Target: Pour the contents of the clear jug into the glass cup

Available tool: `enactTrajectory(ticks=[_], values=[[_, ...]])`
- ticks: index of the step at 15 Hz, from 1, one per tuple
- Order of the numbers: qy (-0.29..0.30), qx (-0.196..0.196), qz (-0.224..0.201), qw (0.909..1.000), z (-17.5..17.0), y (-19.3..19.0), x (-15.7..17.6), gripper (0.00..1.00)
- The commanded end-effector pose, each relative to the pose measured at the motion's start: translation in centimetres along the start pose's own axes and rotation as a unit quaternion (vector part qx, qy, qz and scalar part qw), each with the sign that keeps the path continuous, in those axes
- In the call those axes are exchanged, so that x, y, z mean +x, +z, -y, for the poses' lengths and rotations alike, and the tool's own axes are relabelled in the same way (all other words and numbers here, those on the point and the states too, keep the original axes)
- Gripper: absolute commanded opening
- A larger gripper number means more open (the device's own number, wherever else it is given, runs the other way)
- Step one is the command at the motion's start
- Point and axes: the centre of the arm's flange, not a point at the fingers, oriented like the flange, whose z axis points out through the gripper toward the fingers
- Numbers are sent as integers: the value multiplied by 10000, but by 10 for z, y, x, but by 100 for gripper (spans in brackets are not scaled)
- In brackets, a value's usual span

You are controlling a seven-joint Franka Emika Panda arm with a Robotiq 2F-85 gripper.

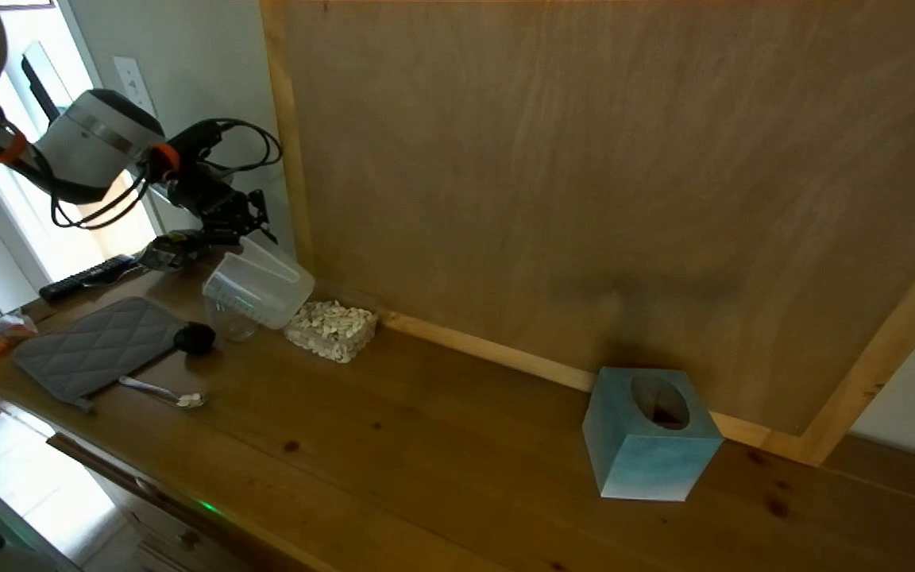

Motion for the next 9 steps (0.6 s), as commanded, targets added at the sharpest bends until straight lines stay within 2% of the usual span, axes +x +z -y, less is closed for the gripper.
enactTrajectory(ticks=[1, 3, 6, 7, 9], values=[[60, -188, 170, 9997, -4, -2, 6, 1], [-7, -46, 31, 10000, 0, 0, 2, 4], [-17, -61, 33, 10000, 0, 0, 3, 4], [12, -131, 110, 9999, 1, 0, 2, 1], [-16, -238, 190, 9995, 4, -2, 4, 1]])
